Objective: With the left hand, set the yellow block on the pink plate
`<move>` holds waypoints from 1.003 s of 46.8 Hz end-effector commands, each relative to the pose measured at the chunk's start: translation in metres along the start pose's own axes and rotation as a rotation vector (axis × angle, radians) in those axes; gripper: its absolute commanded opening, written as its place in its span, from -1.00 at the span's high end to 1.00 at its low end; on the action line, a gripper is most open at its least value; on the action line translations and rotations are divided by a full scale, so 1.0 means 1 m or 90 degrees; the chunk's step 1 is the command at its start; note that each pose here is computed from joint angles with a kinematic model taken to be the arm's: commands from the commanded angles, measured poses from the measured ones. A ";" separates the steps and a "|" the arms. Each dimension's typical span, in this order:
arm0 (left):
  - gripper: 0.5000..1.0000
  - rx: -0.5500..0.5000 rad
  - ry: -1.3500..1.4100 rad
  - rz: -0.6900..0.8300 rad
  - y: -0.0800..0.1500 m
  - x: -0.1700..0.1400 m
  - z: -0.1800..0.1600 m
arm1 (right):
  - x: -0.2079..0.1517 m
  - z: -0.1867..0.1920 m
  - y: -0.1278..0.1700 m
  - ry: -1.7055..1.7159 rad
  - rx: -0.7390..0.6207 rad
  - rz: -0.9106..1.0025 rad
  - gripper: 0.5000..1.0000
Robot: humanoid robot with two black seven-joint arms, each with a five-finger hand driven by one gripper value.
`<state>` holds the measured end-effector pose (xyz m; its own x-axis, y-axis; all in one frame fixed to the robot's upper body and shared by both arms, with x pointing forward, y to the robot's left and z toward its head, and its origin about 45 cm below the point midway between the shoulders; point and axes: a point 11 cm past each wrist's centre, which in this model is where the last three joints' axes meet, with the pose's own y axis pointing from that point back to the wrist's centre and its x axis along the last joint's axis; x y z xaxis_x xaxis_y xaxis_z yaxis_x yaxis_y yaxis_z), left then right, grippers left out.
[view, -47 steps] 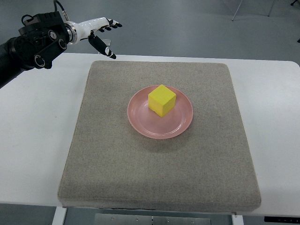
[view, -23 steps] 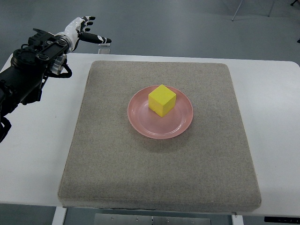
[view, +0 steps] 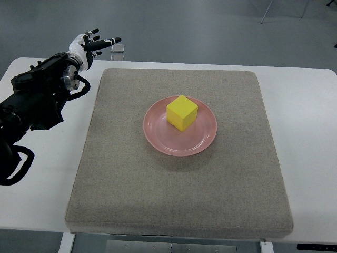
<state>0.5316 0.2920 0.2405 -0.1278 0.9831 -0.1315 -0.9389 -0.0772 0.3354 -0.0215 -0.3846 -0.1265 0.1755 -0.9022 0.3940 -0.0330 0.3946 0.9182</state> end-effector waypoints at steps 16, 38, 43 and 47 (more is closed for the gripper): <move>-0.96 -0.023 0.118 -0.077 0.003 0.001 -0.020 | 0.000 0.000 0.000 0.002 0.000 0.001 -0.69; -0.97 -0.032 0.118 -0.090 0.003 -0.005 -0.012 | 0.000 0.000 0.000 0.001 0.000 0.001 -0.69; -0.97 -0.035 0.119 -0.100 0.003 -0.006 -0.010 | 0.000 0.000 0.000 0.001 0.000 0.000 -0.69; -0.97 -0.041 0.117 -0.107 0.003 -0.006 -0.006 | 0.000 0.000 0.000 0.001 0.000 0.001 -0.69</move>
<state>0.5271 0.2846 0.2348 -0.0278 0.9363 -0.3500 -0.9682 0.0619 0.2425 -0.0215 -0.3847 -0.1265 0.1754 -0.9022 0.3941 -0.0330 0.3947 0.9182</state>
